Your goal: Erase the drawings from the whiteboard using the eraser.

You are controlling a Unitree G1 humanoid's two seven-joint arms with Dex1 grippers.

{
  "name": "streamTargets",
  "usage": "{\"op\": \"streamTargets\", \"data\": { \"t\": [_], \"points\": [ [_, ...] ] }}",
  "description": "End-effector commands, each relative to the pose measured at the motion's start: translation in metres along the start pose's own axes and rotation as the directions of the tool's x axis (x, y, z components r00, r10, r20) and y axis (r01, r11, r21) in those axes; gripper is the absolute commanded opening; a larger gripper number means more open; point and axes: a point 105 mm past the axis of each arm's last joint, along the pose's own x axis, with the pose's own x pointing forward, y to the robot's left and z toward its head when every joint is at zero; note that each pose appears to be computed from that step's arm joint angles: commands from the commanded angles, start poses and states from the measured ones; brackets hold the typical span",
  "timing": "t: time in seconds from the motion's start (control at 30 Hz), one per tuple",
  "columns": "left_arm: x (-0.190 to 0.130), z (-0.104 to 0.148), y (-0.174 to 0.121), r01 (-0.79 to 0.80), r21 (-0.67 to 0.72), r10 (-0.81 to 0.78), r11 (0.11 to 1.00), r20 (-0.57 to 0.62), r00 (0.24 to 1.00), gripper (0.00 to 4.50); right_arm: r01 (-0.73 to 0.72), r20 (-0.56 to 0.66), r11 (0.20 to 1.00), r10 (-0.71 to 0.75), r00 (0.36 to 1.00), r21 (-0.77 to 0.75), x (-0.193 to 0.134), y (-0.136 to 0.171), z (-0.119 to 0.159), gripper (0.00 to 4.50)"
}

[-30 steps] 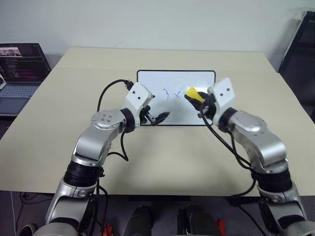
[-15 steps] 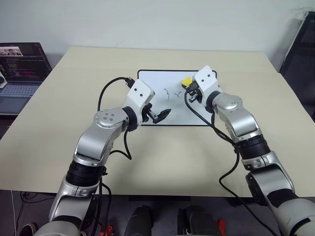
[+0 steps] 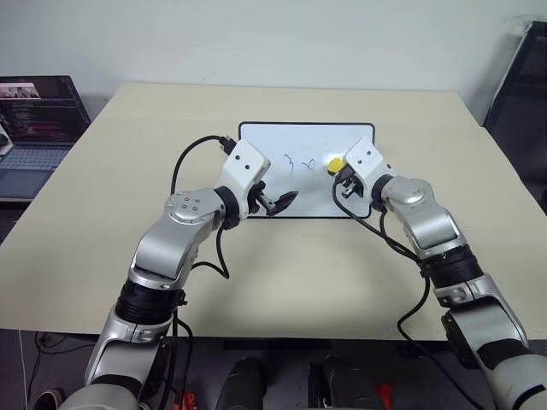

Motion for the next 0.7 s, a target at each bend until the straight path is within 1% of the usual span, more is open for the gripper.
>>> {"op": "streamTargets", "data": {
  "t": [0.03, 0.23, 0.33, 0.43, 0.53, 0.7],
  "points": [
    [-0.003, 0.013, -0.004, 0.000, 0.038, -0.002, 0.999, 0.048, 0.999, 4.50, 0.054, 0.020, 0.999, -0.055, 0.998, 0.003, -0.001, -0.013, 0.009, 1.00],
    [-0.004, 0.008, -0.014, 0.039, 0.041, -0.040, 0.998, 0.037, 0.999, 4.50, 0.165, 0.063, 0.984, -0.169, 0.984, 0.060, 0.003, -0.040, 0.024, 0.99],
    [-0.005, 0.007, -0.019, 0.056, 0.041, -0.057, 0.998, 0.036, 0.998, 4.50, 0.175, 0.062, 0.982, -0.180, 0.982, 0.078, 0.007, -0.043, 0.024, 0.99],
    [-0.006, 0.006, -0.021, 0.059, 0.040, -0.061, 0.997, 0.035, 0.998, 4.50, 0.142, 0.032, 0.987, -0.145, 0.989, 0.071, 0.008, -0.037, 0.014, 0.99],
    [-0.005, 0.005, -0.021, 0.056, 0.039, -0.058, 0.998, 0.034, 0.998, 4.50, 0.061, -0.015, 0.997, -0.060, 0.998, 0.042, 0.005, -0.023, 0.001, 0.99],
    [-0.006, 0.005, -0.020, 0.054, 0.035, -0.055, 0.998, 0.034, 0.998, 4.50, -0.040, -0.084, 0.999, 0.038, 0.996, -0.025, -0.004, -0.008, -0.017, 0.99]
  ]
}}
